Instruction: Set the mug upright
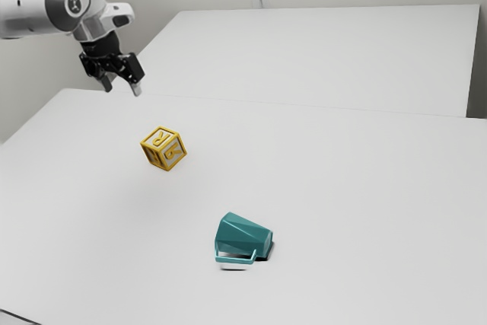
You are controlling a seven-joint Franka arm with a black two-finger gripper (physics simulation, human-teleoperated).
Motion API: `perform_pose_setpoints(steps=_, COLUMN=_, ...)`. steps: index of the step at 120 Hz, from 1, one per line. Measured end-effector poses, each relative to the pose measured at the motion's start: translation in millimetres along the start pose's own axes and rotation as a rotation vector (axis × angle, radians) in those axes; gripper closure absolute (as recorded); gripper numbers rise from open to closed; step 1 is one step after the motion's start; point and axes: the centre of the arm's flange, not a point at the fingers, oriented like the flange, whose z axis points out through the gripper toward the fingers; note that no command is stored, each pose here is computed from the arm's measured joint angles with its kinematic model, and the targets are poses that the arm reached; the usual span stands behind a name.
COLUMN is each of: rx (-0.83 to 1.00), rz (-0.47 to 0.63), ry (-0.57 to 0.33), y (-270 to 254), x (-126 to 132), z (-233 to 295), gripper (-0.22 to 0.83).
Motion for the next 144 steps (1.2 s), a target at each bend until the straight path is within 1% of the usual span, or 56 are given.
perform_pose_setpoints(steps=12, rx=-0.007, rz=0.006, ry=0.007, y=-6, x=-5, z=-1, gripper=0.02)
perform_pose_setpoints(steps=24, rx=-0.013, rz=0.028, ry=0.009, y=0, x=-9, z=-1, gripper=0.02)
perform_pose_setpoints(steps=28, rx=-0.019, rz=0.039, ry=0.010, y=4, x=-16, z=1, gripper=0.02)
perform_pose_setpoints(steps=37, rx=-0.039, rz=0.066, ry=0.030, y=17, x=-44, z=16, gripper=0.02)
perform_pose_setpoints(steps=54, rx=-0.063, rz=0.074, ry=0.140, y=14, x=-73, z=38, gripper=0.02)
perform_pose_setpoints(steps=63, rx=-0.178, rz=0.069, ry=0.210, y=9, x=-83, z=63, gripper=0.02)
perform_pose_setpoints(steps=78, rx=-0.426, rz=0.066, ry=0.384, y=15, x=-99, z=99, gripper=0.02)
perform_pose_setpoints(steps=85, rx=-0.489, rz=0.080, ry=0.459, y=18, x=-111, z=110, gripper=0.02)
perform_pose_setpoints(steps=92, rx=-0.519, rz=0.118, ry=0.517, y=24, x=-124, z=119, gripper=0.02)
perform_pose_setpoints(steps=103, rx=-0.531, rz=0.213, ry=0.570, y=43, x=-132, z=132, gripper=0.02)
perform_pose_setpoints(steps=120, rx=-0.542, rz=0.310, ry=0.619, y=66, x=-141, z=158, gripper=0.02)
perform_pose_setpoints(steps=124, rx=-0.541, rz=0.324, ry=0.625, y=69, x=-146, z=165, gripper=0.02)
perform_pose_setpoints(steps=136, rx=-0.527, rz=0.372, ry=0.658, y=75, x=-171, z=178, gripper=0.02)
perform_pose_setpoints(steps=144, rx=-0.507, rz=0.422, ry=0.672, y=81, x=-177, z=182, gripper=0.02)
